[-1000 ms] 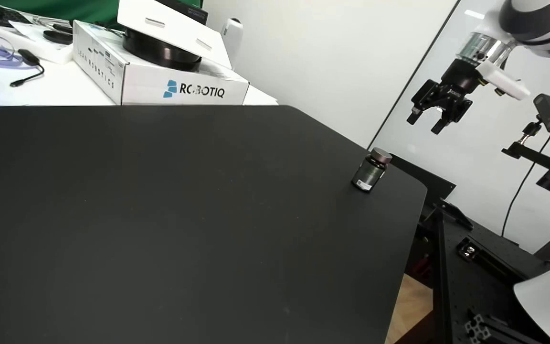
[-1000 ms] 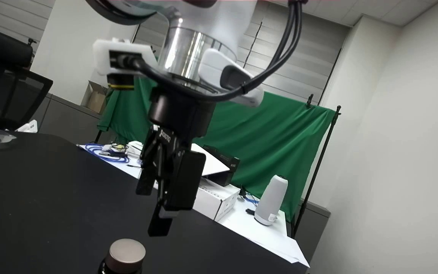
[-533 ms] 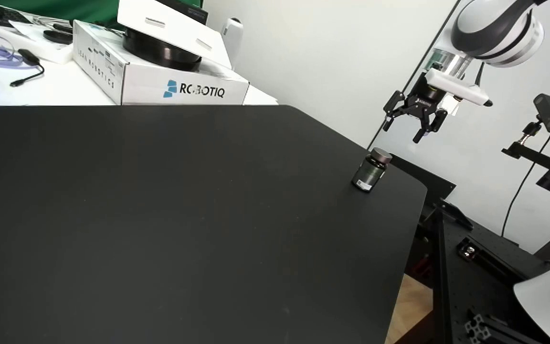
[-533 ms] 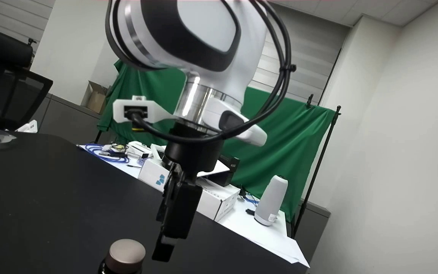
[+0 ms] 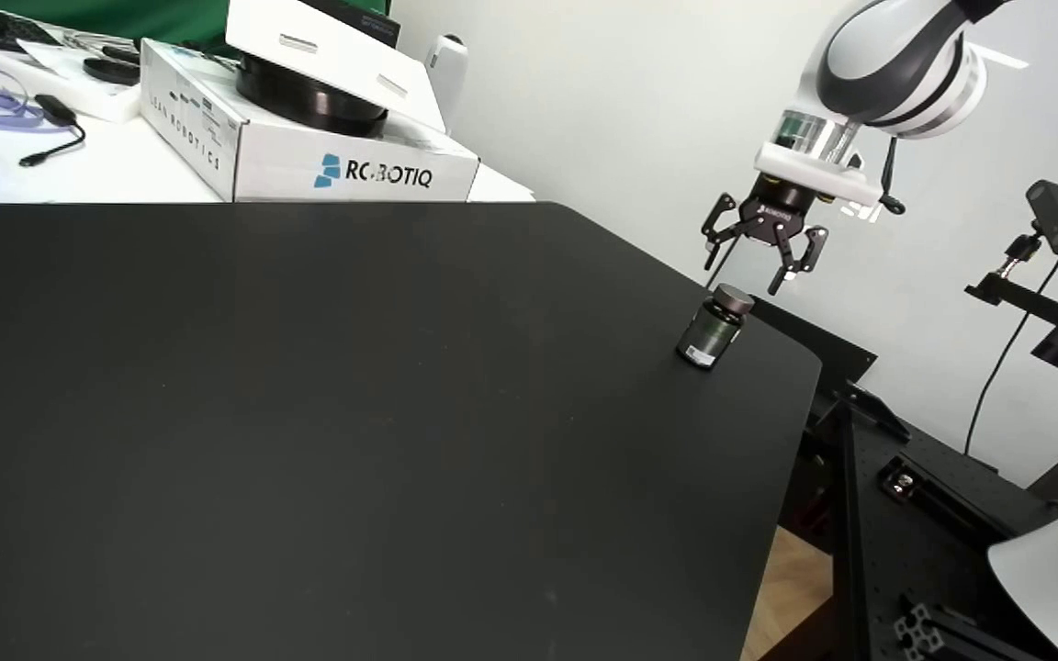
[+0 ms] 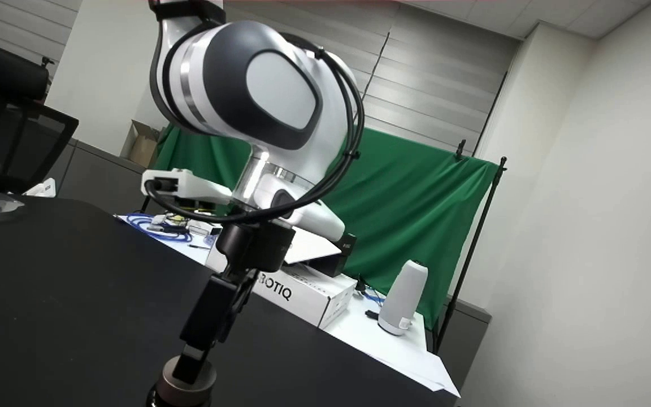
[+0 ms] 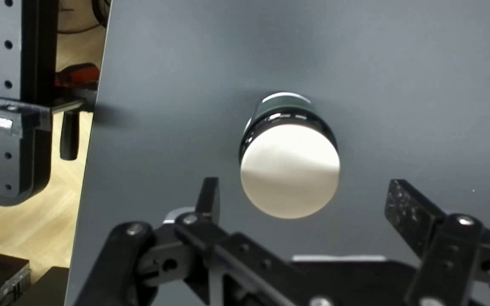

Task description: Move the bottle to the back of the table then move it to the left and set it on top of the silver object

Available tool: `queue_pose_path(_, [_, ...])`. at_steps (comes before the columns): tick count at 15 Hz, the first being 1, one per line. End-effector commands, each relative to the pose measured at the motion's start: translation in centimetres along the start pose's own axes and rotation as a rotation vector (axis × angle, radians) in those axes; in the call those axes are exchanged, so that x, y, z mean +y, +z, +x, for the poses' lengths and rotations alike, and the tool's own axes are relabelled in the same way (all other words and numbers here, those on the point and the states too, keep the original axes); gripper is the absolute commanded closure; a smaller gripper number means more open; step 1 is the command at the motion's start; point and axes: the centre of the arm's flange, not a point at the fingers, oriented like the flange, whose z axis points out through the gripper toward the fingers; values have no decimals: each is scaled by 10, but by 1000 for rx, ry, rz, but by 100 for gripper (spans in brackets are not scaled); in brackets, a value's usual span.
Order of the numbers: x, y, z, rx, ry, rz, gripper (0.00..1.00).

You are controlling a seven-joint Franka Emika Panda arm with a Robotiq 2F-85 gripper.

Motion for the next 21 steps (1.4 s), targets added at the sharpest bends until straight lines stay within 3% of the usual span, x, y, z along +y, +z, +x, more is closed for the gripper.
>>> queue_pose_path(1, [-3,1,-3,-9,3,3,0])
queue_pose_path(12, [-6,1,-5,-14,8,7,0])
queue_pose_path(21, [-2,7,-11,36,44,23,0])
